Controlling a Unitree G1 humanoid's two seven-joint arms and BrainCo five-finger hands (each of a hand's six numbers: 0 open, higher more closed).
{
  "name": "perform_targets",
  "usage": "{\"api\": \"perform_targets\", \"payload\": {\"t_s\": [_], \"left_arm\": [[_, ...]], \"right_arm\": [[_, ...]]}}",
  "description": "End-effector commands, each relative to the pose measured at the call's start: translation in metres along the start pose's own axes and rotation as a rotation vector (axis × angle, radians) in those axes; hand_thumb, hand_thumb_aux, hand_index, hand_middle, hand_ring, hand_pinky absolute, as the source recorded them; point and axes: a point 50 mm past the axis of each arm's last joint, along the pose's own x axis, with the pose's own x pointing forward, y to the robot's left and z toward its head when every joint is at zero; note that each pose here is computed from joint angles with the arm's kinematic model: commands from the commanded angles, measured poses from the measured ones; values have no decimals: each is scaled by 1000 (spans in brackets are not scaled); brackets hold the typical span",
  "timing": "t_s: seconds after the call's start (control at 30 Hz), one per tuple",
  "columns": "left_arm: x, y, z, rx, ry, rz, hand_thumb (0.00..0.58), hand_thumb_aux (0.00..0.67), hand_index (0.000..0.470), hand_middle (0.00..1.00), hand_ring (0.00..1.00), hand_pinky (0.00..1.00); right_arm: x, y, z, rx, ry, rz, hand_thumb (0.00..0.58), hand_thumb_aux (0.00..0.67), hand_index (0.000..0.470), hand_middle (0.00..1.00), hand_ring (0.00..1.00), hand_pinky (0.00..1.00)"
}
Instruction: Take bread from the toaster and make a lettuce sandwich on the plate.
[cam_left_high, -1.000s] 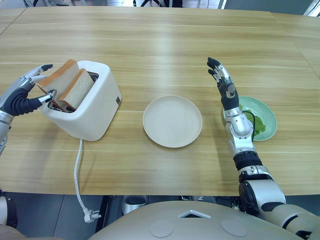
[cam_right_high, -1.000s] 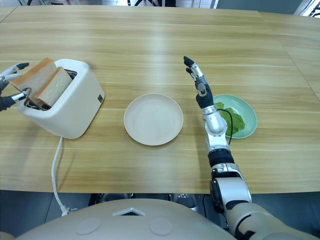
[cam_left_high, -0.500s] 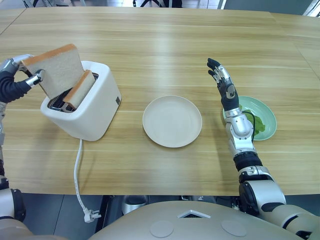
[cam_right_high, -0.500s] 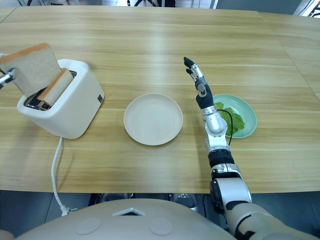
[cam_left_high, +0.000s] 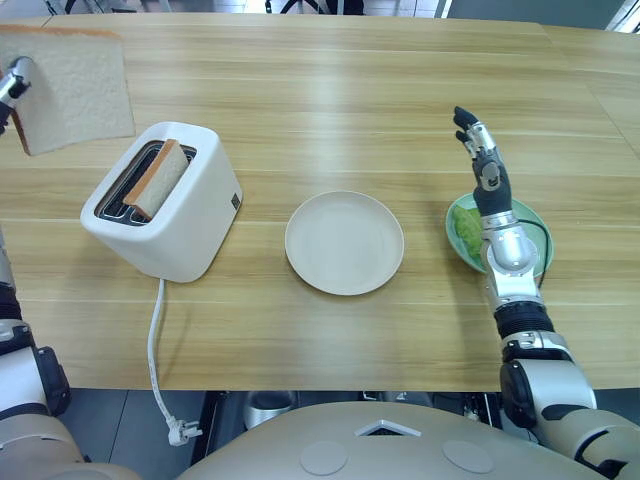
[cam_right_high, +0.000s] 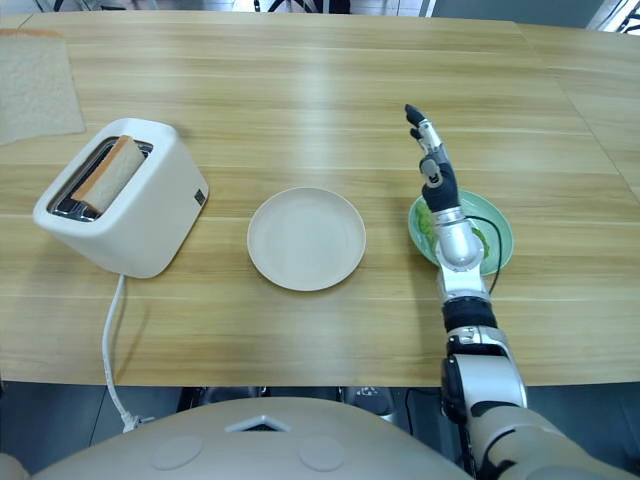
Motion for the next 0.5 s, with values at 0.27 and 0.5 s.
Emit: {"api": "perform_targets", "payload": {"t_s": [0.27, 0.5], "left_arm": [[41, -36, 45, -271, -209, -90, 580, 670, 460, 1000, 1000, 1000], [51, -93, 68, -525, -262, -280, 580, 670, 460, 1000, 1000, 1000]], "right_arm": [[-28, -39, -22, -324, 184, -82, 0, 0, 0, 0, 0, 0], [-30, -40, -35, -594, 267, -50, 0, 0, 0, 0, 0, 0]]}}
